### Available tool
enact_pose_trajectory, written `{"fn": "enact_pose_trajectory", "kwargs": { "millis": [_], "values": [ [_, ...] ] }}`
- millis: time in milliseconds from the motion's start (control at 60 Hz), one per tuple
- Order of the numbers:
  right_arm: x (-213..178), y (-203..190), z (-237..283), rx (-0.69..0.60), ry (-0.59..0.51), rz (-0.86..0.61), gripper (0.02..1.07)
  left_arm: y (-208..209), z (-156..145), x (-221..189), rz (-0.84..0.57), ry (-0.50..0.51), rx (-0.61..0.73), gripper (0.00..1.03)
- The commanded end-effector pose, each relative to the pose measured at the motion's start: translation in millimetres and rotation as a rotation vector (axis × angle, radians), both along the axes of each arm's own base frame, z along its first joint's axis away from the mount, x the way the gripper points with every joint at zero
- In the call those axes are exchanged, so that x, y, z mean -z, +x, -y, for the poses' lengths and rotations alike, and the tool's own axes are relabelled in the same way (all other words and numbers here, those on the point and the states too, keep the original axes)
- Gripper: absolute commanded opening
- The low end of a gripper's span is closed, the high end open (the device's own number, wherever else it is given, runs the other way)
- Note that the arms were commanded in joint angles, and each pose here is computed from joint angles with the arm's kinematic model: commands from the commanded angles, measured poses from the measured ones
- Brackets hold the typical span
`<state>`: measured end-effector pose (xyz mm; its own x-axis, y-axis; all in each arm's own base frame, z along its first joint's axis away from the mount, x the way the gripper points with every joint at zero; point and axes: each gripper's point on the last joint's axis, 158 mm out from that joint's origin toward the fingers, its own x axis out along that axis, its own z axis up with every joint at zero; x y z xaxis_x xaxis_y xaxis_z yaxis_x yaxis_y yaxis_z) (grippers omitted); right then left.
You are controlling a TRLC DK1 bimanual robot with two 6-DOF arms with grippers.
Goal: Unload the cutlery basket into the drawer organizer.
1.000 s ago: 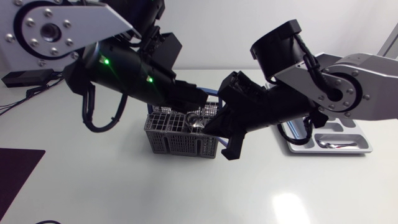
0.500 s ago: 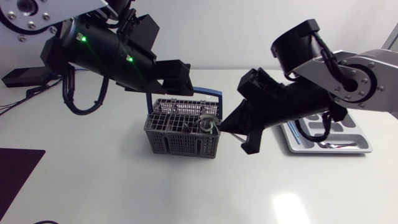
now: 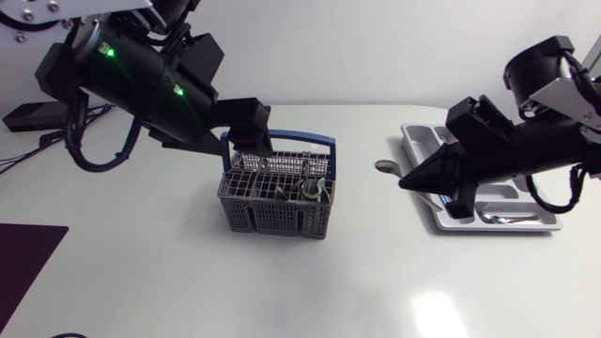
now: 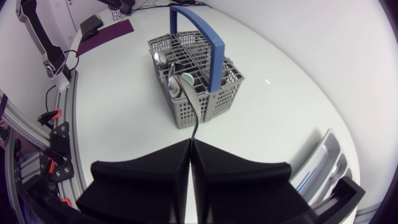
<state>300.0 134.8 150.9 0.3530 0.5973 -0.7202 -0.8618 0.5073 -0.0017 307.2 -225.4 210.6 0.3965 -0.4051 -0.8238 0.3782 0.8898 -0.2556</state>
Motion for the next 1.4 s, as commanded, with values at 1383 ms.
{"fn": "enact_pose_trajectory", "kwargs": {
  "millis": [1383],
  "values": [
    [118.7, 59.4, 295.2, 0.008, -0.429, 0.01, 0.08, 3.1, 42.2, 60.9, -0.273, -0.147, -0.453, 0.98]
  ]
}}
